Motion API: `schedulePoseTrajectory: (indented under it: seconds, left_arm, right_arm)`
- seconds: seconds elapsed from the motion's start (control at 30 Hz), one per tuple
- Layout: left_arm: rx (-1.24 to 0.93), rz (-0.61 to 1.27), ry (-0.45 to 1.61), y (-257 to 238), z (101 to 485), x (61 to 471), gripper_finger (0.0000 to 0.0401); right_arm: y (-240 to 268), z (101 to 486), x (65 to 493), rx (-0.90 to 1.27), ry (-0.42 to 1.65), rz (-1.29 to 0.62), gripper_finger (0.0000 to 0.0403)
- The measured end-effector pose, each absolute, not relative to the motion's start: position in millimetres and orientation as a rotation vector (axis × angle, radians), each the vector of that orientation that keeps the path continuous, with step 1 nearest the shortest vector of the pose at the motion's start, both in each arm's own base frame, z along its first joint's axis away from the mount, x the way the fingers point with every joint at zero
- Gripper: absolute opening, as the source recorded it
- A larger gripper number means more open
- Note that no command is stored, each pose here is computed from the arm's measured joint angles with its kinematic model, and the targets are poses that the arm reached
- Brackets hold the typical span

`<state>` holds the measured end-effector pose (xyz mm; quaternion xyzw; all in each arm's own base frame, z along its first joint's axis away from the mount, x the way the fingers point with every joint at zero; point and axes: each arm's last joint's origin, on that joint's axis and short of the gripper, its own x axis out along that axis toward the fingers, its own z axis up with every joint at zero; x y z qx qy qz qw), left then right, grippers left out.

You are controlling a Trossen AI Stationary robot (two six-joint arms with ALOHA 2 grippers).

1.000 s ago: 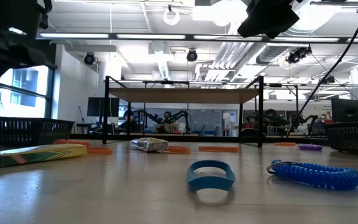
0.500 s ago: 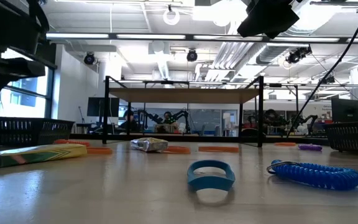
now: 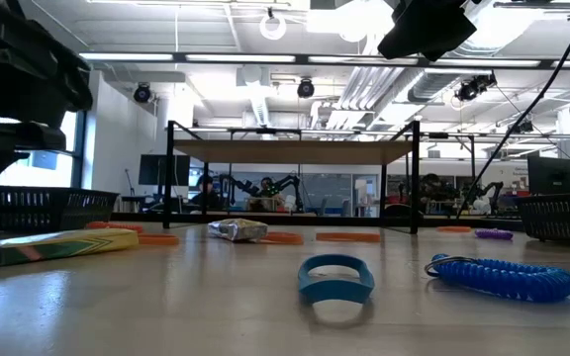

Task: Pick & Place Office Desk Supplies
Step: Put the violet spring keychain into the top left black bin

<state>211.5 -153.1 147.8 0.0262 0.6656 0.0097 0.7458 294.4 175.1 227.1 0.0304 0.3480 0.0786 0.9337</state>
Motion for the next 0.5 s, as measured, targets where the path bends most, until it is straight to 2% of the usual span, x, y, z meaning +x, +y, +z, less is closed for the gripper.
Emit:
schedulePoseTrajectory:
  seconds: [0.27,0.5]
  left_arm:
    - [0.053,0.003,1.452,-153.1,146.1,212.6,0.0107]
    - [0.092,-0.041,1.448,-153.7,145.8,213.1,0.0024]
  right_arm:
    - [175.1,227.1,294.4,0.056,0.711,0.163,0.0224]
    - [175.2,227.1,294.3,0.056,0.711,0.163,0.0224]
